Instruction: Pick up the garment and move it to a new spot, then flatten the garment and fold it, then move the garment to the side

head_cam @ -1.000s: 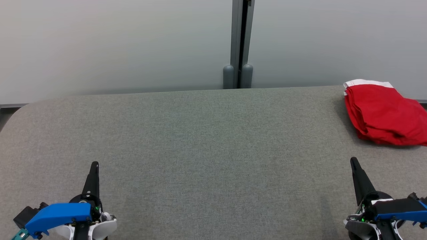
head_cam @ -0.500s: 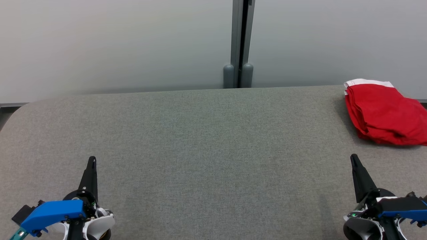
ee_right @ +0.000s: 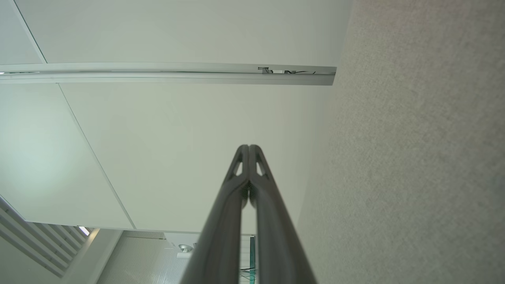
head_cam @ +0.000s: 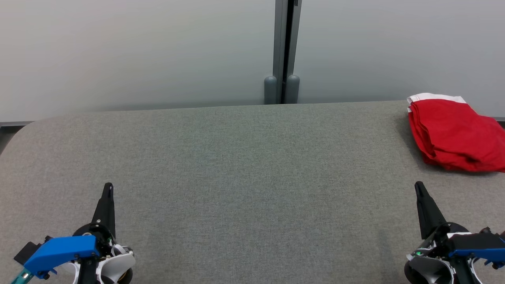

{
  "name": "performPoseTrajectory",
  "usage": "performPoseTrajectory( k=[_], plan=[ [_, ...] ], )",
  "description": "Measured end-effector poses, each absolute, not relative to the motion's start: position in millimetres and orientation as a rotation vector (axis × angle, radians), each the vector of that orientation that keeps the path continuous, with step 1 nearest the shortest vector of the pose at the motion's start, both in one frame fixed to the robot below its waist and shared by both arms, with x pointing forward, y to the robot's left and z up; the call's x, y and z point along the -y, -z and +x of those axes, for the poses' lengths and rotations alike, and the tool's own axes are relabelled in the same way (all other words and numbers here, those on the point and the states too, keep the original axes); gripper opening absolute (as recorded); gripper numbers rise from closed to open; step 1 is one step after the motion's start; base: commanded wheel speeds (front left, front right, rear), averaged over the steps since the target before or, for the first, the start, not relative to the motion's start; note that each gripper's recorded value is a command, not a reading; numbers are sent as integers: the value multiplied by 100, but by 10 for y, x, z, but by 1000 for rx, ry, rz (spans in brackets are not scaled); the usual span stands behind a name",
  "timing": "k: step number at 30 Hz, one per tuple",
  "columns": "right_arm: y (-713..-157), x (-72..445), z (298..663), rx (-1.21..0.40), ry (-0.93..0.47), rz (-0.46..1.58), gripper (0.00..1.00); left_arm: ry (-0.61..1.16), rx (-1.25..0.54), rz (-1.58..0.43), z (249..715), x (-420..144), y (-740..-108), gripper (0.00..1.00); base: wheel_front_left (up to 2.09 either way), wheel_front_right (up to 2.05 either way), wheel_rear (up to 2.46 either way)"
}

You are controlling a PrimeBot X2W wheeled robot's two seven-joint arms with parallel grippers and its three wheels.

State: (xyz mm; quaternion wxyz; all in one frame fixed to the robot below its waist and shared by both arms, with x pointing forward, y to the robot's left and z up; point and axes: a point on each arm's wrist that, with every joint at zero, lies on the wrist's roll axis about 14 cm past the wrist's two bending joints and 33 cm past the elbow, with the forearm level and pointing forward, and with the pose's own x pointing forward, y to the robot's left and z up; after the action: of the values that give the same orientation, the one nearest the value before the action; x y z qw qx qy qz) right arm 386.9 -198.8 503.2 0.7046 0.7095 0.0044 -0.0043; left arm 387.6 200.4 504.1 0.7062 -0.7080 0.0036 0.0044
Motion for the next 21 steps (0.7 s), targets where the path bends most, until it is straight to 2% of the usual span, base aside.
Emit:
performPoseTrajectory(
  k=[21],
  plan=[
    [-5033, 1988, 3870, -10, 9, 1578, 0, -10, -8, -1573, 3876, -2004, -5040, 0, 0, 0, 0]
  ],
)
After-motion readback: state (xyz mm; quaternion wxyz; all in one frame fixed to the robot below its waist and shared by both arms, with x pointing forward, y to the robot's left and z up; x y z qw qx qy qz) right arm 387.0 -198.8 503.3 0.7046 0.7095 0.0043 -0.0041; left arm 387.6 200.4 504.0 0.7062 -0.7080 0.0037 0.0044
